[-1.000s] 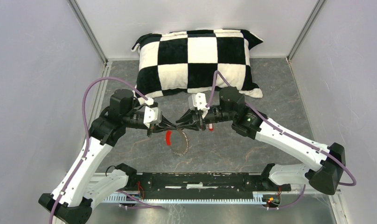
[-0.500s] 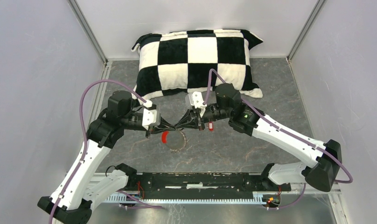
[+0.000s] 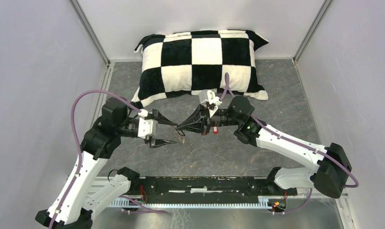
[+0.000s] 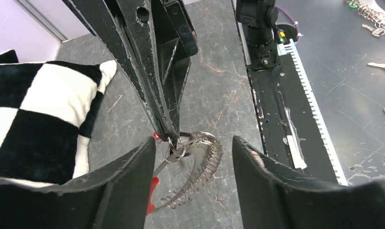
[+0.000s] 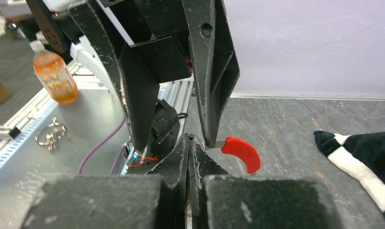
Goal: Put the keys on the keyring
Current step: Adjust the key on the keyring.
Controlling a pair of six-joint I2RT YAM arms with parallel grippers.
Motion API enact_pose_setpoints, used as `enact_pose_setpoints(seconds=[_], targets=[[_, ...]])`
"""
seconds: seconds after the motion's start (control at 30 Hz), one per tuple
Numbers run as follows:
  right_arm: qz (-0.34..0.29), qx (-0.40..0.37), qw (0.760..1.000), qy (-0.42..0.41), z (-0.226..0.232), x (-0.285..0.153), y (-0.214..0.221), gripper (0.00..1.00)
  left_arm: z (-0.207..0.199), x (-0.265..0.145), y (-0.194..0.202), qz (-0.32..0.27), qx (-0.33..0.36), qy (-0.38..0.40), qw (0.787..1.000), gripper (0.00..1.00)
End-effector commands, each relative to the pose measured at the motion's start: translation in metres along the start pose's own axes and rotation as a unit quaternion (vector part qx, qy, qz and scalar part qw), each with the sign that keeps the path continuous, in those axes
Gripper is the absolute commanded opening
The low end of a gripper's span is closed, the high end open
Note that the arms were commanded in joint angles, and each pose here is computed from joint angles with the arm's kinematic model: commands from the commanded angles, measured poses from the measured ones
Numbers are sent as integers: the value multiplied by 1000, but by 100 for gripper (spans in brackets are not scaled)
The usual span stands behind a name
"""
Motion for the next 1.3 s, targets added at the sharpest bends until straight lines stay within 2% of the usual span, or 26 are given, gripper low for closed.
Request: enact_pose_setpoints(seconds=[0.0, 0.1, 0.2, 0.37, 0.5, 0.7, 0.97, 1.13, 1.27], targets=[[-110, 0, 994, -26, 17, -1, -37, 0, 5, -3, -16, -21, 48, -13, 999, 71], [-114, 6, 993, -22, 16, 2, -39, 0, 9, -4, -14, -12, 45, -38, 998, 80], [-120, 8, 993, -6, 13, 1, -41, 0, 13, -5, -11, 2, 32, -57, 998, 99], [-122, 11, 992, 21, 7, -1, -38, 0, 13, -6, -4, 22, 2, -68, 997, 100], [-135, 11, 990, 27, 9, -4, -38, 0, 8, -7, 0, 25, 22, -63, 997, 100], [-153, 17, 988, 19, 13, -7, -38, 0, 1, -14, 5, 46, 100, -63, 992, 93], [-149, 22, 988, 14, 16, -12, -27, 0, 6, -22, -3, 54, 224, -74, 970, 81], [-148, 26, 989, 6, 17, -12, -24, 0, 8, -18, -3, 44, 235, -67, 969, 66], [-152, 31, 988, 0, 17, -12, -22, 0, 8, -14, 1, 36, 229, -55, 971, 59]])
Point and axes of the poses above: each gripper's point midway between its finger pads, its own x axis out along the fingers, its own z axis along the line the jaws close on, y = z × x, the point moved 6 cm from there along -x, back along the fingers, and after that the axes turned 12 degrees about x, right-handed, at the moved point
